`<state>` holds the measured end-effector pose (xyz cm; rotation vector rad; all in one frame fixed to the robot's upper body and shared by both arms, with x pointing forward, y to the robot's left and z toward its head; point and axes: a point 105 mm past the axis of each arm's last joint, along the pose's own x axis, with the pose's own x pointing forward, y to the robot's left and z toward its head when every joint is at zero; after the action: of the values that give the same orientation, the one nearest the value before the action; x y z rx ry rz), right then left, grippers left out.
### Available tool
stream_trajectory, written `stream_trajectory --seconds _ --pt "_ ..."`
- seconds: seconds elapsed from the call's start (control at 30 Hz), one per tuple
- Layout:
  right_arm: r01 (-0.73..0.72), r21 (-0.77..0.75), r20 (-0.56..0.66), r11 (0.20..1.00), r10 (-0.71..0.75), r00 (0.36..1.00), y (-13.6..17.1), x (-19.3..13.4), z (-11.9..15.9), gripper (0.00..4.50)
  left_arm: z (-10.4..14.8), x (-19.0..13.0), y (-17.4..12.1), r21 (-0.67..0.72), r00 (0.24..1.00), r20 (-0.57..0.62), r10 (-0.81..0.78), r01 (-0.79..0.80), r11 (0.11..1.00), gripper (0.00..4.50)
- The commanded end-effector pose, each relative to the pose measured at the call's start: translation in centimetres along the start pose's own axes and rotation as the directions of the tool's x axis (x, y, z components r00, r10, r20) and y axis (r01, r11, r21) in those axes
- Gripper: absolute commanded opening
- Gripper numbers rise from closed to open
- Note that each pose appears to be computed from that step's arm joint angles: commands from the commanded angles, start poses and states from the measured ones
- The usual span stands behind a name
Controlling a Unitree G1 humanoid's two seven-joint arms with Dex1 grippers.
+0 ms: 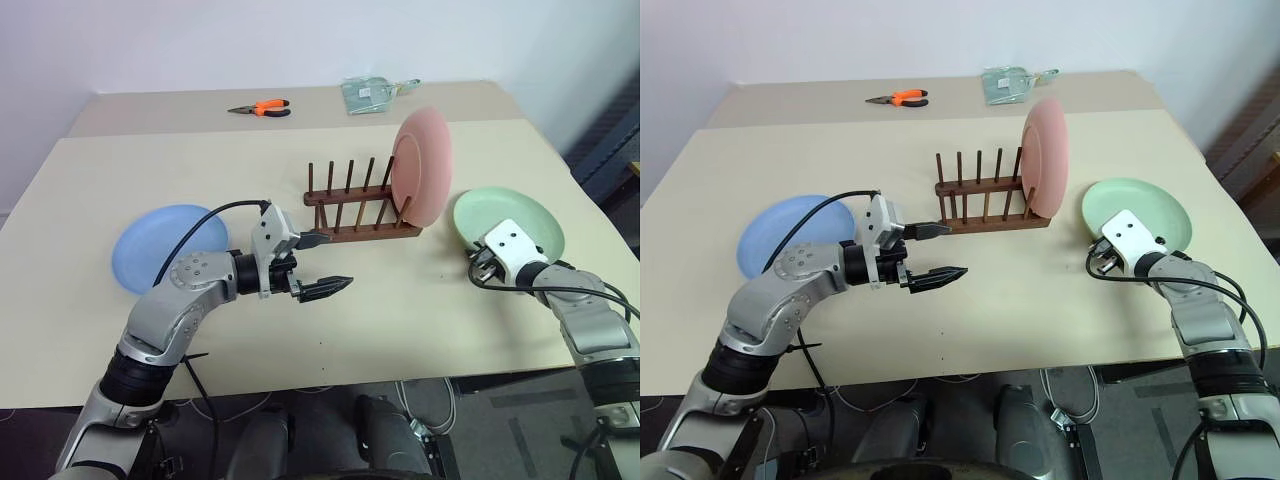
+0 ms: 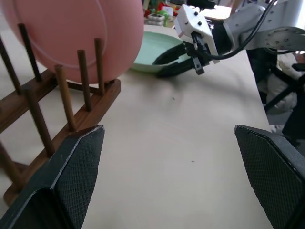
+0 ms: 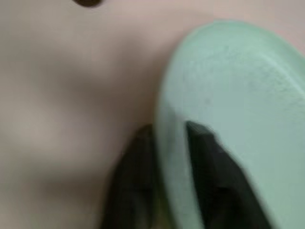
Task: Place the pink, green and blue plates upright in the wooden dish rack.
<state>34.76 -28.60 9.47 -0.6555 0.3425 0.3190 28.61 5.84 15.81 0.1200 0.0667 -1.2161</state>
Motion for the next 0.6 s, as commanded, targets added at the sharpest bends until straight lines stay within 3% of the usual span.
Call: stream_trajectory --seconds 0.03,0.07,0.17,0.3,0.4,0.5,0.57,0.6 --pt "0.077 -0.008 0.054 0.997 -0.076 0.996 -1.8 -0.2 1.5 0.06 1.4 -0.2 -0.3 0.039 0.999 0.042 0.005 -0.007 0.999 4.5" --pt "0.154 -0.027 0.129 0.988 -0.149 0.98 -3.3 -0.6 3.3 0.06 1.4 -0.2 -0.3 0.039 0.999 0.043 0.006 -0.007 0.999 4.5" --pt "0.395 0.016 0.356 0.918 -0.375 0.856 -8.8 -3.5 9.8 0.06 1.4 -0.3 -0.3 0.038 0.999 0.044 0.01 -0.011 0.999 4.5" --pt "0.462 0.108 0.575 0.88 -0.434 0.693 -11.6 -7.3 17.0 0.06 1.1 -0.7 0.1 0.039 0.999 0.036 0.022 -0.023 0.999 4.5" --pt "0.282 0.21 0.732 0.936 -0.341 0.59 -10.5 -9.6 22.4 0.06 0.8 -1.1 0.9 0.041 0.998 0.032 0.06 -0.061 0.997 4.5" --pt "-0.076 0.229 0.858 0.97 -0.165 0.486 -7.2 -11.5 26.9 0.06 0.8 -1.7 1.6 0.028 0.995 0.032 0.092 -0.093 0.995 4.5" --pt "-0.388 0.195 0.925 0.901 -0.038 0.378 -4.1 -12.9 29.2 0.06 0.6 -2.3 1.8 0.031 0.994 0.023 0.107 -0.107 0.994 4.5" --pt "-0.477 0.176 0.939 0.861 -0.001 0.344 -3.2 -13.5 29.8 0.06 0.5 -2.5 2.0 0.031 0.993 0.02 0.113 -0.114 0.993 4.5"
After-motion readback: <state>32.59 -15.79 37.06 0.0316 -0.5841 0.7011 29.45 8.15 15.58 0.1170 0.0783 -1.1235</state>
